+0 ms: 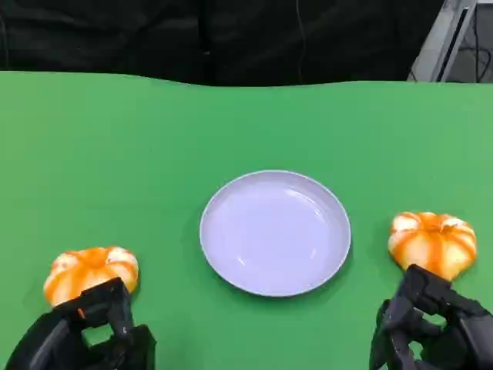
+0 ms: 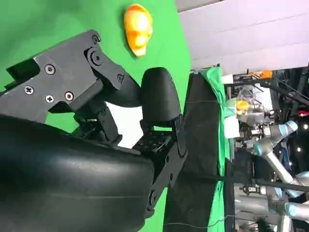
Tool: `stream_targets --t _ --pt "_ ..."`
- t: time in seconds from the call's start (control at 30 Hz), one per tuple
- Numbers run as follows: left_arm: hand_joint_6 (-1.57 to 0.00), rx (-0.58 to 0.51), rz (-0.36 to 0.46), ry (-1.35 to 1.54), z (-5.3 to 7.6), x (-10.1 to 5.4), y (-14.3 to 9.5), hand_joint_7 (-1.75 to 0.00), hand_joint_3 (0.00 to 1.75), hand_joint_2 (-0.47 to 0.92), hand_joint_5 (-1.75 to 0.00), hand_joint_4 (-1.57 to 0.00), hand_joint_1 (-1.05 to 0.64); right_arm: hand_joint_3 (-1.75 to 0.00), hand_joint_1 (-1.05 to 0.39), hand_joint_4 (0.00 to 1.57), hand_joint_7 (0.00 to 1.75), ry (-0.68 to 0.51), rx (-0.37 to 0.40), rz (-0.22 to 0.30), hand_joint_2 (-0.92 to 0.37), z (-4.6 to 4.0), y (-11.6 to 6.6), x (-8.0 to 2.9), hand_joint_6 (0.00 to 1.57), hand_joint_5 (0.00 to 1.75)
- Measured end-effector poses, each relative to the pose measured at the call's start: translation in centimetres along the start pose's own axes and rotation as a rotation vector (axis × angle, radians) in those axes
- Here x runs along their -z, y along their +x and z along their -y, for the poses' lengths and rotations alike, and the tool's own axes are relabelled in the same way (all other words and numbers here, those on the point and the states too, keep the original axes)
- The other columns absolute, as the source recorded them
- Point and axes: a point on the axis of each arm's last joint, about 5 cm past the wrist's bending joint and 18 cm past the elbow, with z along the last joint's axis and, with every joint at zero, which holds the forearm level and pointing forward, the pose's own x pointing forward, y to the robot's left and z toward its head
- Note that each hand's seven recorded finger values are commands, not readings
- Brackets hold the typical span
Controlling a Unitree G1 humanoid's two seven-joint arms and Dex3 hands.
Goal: Grasp the bread from the table and place it into the plate.
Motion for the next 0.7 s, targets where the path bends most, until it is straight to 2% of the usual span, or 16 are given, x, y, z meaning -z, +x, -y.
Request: stream_targets --t 0.7 --pt "-0.80 -0.004 0.001 0.018 -0.05 0.06 -0.01 -1.64 1.06 0.62 -1.75 -0.88 -0.08 -1.19 -0.15 0.85 1.68 0.001 -0.001 0.000 -0.57 -0.01 0.00 0.00 0.68 1.75"
